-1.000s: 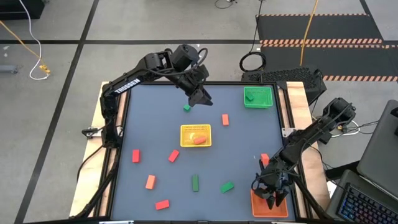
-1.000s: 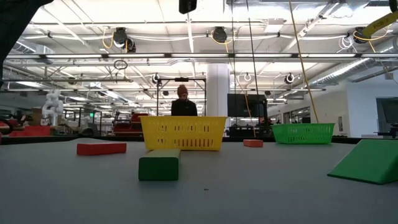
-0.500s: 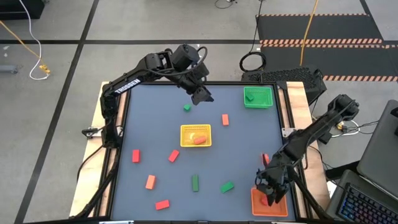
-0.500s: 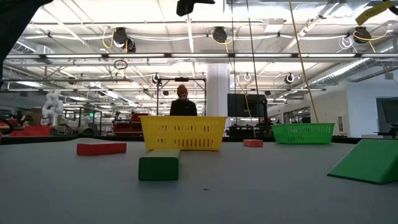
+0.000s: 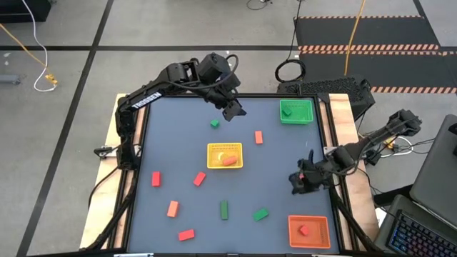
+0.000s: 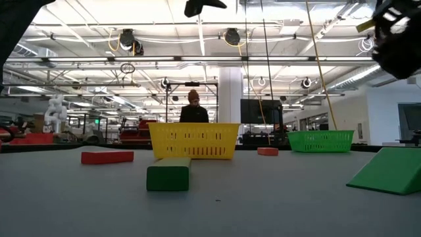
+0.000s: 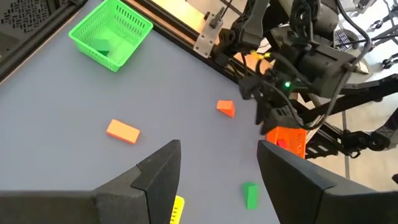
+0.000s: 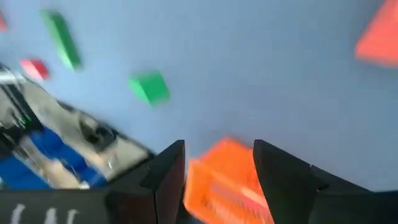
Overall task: Sort & place blocks by color
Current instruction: Put the orange block into the yellow basket
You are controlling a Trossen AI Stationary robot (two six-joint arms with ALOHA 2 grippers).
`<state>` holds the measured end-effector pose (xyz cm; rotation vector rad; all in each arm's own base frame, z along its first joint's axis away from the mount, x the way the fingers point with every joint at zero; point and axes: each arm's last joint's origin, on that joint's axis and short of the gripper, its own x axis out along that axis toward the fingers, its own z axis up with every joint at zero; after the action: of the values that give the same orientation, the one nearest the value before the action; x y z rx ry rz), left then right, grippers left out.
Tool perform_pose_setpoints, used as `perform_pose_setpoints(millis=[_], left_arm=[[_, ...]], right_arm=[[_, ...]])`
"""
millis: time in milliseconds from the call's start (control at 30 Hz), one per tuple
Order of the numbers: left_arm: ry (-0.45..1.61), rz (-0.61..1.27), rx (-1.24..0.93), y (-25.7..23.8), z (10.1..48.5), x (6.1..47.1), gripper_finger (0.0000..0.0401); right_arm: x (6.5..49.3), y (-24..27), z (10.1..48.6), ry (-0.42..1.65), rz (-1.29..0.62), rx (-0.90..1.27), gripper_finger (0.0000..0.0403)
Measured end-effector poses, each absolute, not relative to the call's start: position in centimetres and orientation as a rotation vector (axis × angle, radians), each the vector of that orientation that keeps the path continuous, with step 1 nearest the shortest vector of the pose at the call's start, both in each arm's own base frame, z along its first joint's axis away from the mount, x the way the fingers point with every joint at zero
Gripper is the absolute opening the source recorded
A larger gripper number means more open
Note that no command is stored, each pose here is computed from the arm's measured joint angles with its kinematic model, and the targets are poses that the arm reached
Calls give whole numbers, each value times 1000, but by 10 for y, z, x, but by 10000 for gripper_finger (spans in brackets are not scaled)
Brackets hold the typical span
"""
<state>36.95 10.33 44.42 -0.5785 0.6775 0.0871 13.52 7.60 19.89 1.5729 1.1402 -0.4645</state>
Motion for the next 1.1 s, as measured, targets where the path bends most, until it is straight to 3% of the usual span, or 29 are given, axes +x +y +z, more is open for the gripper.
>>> perform_pose_setpoints(millis=[200, 400, 600, 700, 900, 1100], left_arm=[[684, 72, -578, 97, 444, 371, 214], [690, 54, -574, 89, 444, 373, 214], [691, 59, -596, 88, 444, 373, 214], [691, 64, -606, 88, 444, 373, 214], [692, 64, -607, 88, 444, 373, 214], [692, 63, -603, 88, 444, 373, 214]], right_arm=[[146, 63, 203, 875, -446, 1413, 167], [171, 58, 233, 347, -304, 1296, 166], [177, 42, 248, -9, -489, 1106, 165], [178, 35, 247, -2, -521, 1042, 165], [184, 28, 245, 234, -412, 977, 164], [187, 19, 287, 586, -512, 746, 164]])
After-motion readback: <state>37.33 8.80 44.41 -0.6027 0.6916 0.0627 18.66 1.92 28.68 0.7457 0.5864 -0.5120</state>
